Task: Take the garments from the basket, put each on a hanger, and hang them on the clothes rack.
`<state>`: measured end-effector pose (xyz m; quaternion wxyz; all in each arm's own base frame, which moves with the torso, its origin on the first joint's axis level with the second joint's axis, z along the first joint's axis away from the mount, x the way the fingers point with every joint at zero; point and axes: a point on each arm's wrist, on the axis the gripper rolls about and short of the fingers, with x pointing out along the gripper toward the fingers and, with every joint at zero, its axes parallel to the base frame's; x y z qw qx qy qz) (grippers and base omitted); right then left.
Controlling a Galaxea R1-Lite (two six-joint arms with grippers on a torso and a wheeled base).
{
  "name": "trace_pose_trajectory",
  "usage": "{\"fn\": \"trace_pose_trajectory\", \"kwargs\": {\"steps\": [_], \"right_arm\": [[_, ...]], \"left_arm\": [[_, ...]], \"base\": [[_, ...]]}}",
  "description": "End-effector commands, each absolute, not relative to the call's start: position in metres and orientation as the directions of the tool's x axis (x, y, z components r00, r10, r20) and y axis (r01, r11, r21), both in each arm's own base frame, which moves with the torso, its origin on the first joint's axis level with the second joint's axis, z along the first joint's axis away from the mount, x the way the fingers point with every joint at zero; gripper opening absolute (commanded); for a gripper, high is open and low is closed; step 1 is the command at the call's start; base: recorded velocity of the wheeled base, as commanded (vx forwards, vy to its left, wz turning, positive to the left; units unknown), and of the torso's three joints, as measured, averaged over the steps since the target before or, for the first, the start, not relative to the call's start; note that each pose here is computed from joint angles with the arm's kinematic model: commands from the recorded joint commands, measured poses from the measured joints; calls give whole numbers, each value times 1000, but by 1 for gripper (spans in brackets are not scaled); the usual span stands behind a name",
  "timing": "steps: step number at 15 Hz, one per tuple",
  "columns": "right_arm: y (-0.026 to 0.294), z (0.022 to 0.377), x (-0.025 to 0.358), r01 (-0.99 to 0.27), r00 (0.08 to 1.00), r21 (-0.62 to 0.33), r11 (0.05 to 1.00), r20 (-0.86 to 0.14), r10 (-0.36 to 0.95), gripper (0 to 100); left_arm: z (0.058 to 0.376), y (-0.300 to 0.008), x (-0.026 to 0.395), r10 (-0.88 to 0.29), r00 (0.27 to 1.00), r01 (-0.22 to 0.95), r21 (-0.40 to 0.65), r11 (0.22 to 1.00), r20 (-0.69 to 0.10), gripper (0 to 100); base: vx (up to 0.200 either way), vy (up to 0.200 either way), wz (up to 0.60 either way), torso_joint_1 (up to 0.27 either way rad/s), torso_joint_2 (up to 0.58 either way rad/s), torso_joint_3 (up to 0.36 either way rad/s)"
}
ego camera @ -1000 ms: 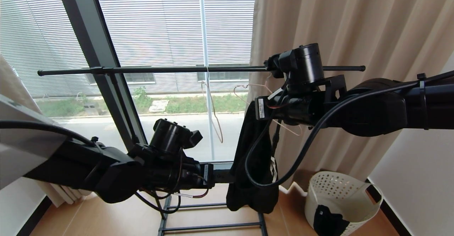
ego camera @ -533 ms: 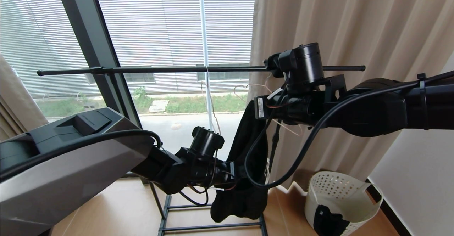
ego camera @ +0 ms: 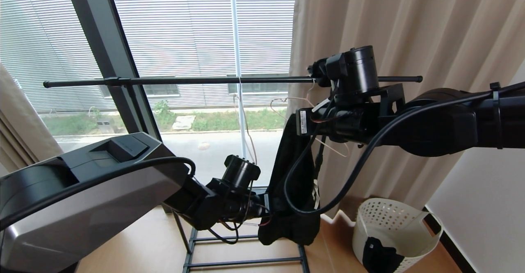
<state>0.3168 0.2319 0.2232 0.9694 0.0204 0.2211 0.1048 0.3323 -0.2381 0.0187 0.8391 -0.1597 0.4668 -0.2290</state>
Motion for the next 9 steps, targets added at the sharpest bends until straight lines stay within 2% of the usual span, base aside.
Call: {"fn": "trace_pose_trajectory", "kwargs": {"steps": [1, 2, 6, 9], "right_arm": [[230, 225, 318, -188, 883, 88, 978, -421, 208, 0], [226, 225, 321, -175, 887, 88, 981, -419, 196, 0], [214, 230, 325, -135, 900, 85, 987, -407, 158, 0], [198, 240, 327, -99, 912, 90, 991, -390, 126, 0]], "left_arm": [[18, -236, 329, -530, 453, 232, -479, 846, -717, 100], [17, -235, 327, -516, 457, 225, -467, 855, -725, 0], [35, -226, 316, -508, 482, 254, -441, 861, -714, 0], [56, -210, 307, -474, 533, 265, -394, 880, -701, 0]], "base": [[0, 0, 0, 0, 0, 0], [0, 0, 0, 0, 0, 0], [0, 0, 0, 0, 0, 0], [0, 0, 0, 0, 0, 0]]}}
